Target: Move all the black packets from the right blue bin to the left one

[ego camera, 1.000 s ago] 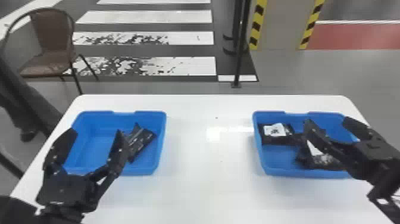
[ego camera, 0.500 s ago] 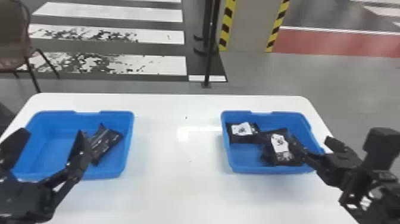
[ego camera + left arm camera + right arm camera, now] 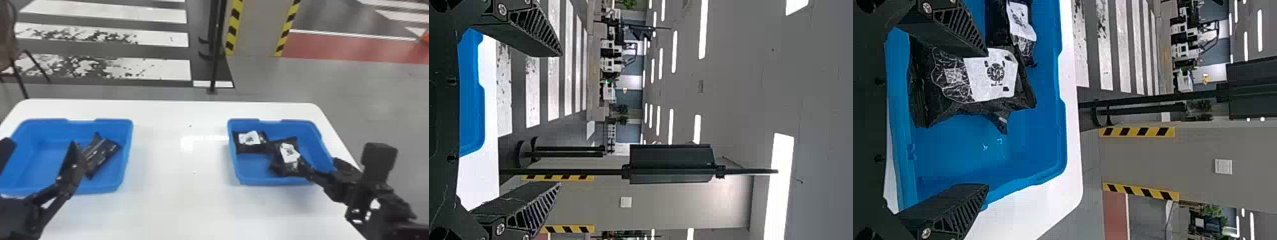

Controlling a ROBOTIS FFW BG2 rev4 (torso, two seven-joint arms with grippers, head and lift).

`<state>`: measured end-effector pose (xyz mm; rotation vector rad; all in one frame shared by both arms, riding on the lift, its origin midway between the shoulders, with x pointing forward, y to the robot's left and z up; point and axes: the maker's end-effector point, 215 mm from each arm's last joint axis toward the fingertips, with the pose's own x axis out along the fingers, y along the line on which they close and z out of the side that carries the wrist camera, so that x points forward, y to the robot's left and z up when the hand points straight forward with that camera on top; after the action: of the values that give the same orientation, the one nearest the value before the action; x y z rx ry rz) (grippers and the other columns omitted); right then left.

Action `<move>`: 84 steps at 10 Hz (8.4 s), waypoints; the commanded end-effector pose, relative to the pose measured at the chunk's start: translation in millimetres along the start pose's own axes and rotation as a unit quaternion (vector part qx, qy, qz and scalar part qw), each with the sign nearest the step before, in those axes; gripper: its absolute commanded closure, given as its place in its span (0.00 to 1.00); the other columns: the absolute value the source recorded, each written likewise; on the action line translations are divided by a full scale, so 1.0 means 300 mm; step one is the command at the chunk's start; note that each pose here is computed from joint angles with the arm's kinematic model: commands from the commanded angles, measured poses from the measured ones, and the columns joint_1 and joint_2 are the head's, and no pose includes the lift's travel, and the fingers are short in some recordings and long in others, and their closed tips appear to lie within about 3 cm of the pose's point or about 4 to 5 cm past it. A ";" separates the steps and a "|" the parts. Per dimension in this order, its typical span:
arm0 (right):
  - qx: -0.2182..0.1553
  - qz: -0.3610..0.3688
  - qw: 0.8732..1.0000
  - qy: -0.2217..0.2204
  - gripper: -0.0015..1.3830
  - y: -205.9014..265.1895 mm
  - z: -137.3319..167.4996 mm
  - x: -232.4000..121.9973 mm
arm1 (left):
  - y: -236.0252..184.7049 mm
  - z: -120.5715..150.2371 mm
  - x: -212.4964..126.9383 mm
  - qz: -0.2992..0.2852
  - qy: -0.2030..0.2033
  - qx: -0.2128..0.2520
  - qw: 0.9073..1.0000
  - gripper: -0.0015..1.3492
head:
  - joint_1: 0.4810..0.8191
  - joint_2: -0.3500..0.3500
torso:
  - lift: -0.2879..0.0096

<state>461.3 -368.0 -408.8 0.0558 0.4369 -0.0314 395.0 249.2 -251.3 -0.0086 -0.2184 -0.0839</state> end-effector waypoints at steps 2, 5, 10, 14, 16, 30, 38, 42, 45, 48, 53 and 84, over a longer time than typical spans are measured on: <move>0.007 0.016 1.000 0.007 0.06 0.028 -0.021 0.061 | -0.002 0.004 0.003 -0.001 -0.002 0.004 1.000 0.09 | 0.63 0.28 | 0.50; -0.010 0.016 1.000 0.003 0.07 0.048 0.013 0.095 | 0.001 0.010 0.003 -0.001 -0.004 0.005 1.000 0.09 | 0.63 0.31 | 0.50; -0.003 0.030 0.999 0.019 0.09 0.080 -0.019 0.150 | -0.011 0.016 0.009 -0.005 -0.007 0.010 1.000 0.09 | 0.63 0.31 | 0.50; -0.001 0.044 0.999 0.030 0.10 0.122 -0.052 0.157 | -0.016 0.018 0.012 -0.007 -0.008 0.010 1.000 0.10 | 0.63 0.34 | 0.50; 0.001 0.043 0.998 0.039 0.12 0.116 -0.070 0.158 | -0.023 0.022 0.015 -0.009 -0.010 0.011 1.000 0.10 | 0.63 0.34 | 0.50; 0.065 0.241 0.963 -0.102 0.64 0.562 0.313 0.050 | -0.017 0.028 0.016 -0.007 -0.014 0.012 1.000 0.11 | 0.63 0.47 | 0.50; 0.087 0.584 0.804 -0.071 0.64 1.368 0.262 -0.216 | -0.233 0.021 0.103 -0.085 0.017 -0.215 0.973 0.11 | 0.63 0.89 | 0.50; 0.088 0.616 0.781 -0.051 0.64 1.476 0.224 -0.279 | -0.332 -0.024 0.113 -0.126 0.053 -0.233 0.963 0.11 | 0.63 0.89 | 0.50; 0.095 0.639 0.763 -0.029 0.64 1.555 0.176 -0.333 | -0.345 -0.053 0.110 -0.128 0.069 -0.229 0.962 0.11 | 0.63 0.92 | 0.50; 0.102 0.639 0.762 -0.027 0.64 1.551 0.170 -0.329 | -0.405 -0.127 0.088 -0.137 0.128 -0.241 0.952 0.85 | 0.63 0.94 | 0.50; 0.116 0.635 0.763 -0.043 0.35 1.539 0.199 -0.318 | -0.379 -0.113 0.083 -0.128 0.117 -0.240 0.955 0.90 | 0.63 0.92 | 0.50; 0.029 0.174 0.984 -0.020 0.08 0.454 0.163 0.037 | 0.010 0.072 0.001 0.012 -0.028 -0.053 0.998 0.11 | 0.63 0.55 | 0.50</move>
<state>494.8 -232.0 -357.0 0.1874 0.3711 0.3068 390.5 253.1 -230.6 -0.1190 -0.2686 -0.0695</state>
